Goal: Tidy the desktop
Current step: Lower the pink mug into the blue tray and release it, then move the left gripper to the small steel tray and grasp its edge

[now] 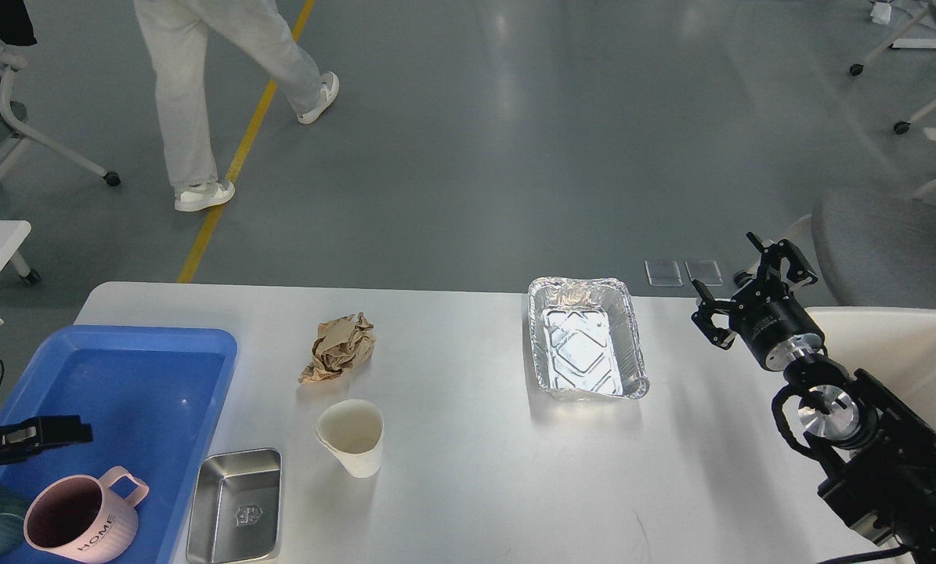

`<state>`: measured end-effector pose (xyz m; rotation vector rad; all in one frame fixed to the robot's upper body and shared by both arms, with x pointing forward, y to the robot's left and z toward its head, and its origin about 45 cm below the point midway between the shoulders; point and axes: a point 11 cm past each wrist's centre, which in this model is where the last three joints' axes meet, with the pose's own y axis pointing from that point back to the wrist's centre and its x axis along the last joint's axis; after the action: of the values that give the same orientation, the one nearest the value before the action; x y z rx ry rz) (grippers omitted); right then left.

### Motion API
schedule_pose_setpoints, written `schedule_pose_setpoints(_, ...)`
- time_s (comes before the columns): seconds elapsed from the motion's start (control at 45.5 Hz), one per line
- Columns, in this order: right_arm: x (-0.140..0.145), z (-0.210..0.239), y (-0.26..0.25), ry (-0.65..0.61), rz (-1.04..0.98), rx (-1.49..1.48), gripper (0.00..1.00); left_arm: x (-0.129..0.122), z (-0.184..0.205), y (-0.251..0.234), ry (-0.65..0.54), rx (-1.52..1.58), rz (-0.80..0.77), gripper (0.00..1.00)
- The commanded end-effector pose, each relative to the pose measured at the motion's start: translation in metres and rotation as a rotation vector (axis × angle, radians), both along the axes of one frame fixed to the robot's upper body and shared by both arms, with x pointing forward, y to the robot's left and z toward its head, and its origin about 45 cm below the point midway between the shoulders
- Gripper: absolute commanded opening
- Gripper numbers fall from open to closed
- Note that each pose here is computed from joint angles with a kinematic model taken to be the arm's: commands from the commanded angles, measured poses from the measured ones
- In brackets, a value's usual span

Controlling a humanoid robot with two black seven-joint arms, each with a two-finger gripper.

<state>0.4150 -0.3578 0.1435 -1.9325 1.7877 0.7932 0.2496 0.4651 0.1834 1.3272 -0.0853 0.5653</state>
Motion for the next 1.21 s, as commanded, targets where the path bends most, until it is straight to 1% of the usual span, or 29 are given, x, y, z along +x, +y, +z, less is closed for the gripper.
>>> schedule_pose_setpoints(0.0, 0.000, 0.000, 0.000, 0.001, -0.001, -0.001, 1.00, 0.006, 0.012, -0.020, -0.016, -0.059, -0.041, 0.87)
schedule_pose_setpoints(0.154, 0.000, 0.000, 0.001, 0.001, 0.000, 0.001, 1.00, 0.001, 0.049, -0.031, -0.048, -0.104, -0.074, 0.87)
schedule_pose_setpoints(0.264, 0.000, -0.001, 0.001, 0.001, 0.001, 0.002, 1.00, 0.004, 0.084, -0.032, -0.081, -0.122, -0.099, 0.87)
schedule_pose_setpoints(0.395, 0.000, -0.002, 0.005, 0.003, 0.003, 0.009, 1.00, 0.001, 0.117, -0.032, -0.068, -0.137, -0.131, 0.87)
schedule_pose_setpoints(0.505, 0.000, -0.002, 0.005, 0.004, 0.004, 0.009, 1.00, -0.001, 0.137, -0.025, -0.074, -0.126, -0.132, 0.87)
schedule_pose_setpoints(0.637, 0.000, -0.002, 0.005, 0.002, 0.005, 0.007, 1.00, -0.005, 0.154, -0.023, -0.050, -0.133, -0.150, 0.87)
schedule_pose_setpoints(0.835, 0.001, -0.001, 0.005, 0.001, 0.005, 0.007, 1.00, -0.008, 0.206, -0.035, -0.060, -0.231, -0.210, 0.88)
schedule_pose_setpoints(0.988, 0.000, -0.002, 0.006, 0.003, 0.007, 0.008, 1.00, -0.001, 0.247, -0.037, -0.185, -0.221, -0.225, 0.89)
schedule_pose_setpoints(1.076, 0.000, -0.002, 0.006, 0.003, 0.007, 0.008, 1.00, 0.000, 0.258, -0.036, -0.221, -0.209, -0.227, 0.90)
schedule_pose_setpoints(1.186, 0.000, -0.004, 0.008, 0.008, 0.015, 0.003, 1.00, 0.001, 0.254, -0.036, -0.210, -0.209, -0.224, 0.90)
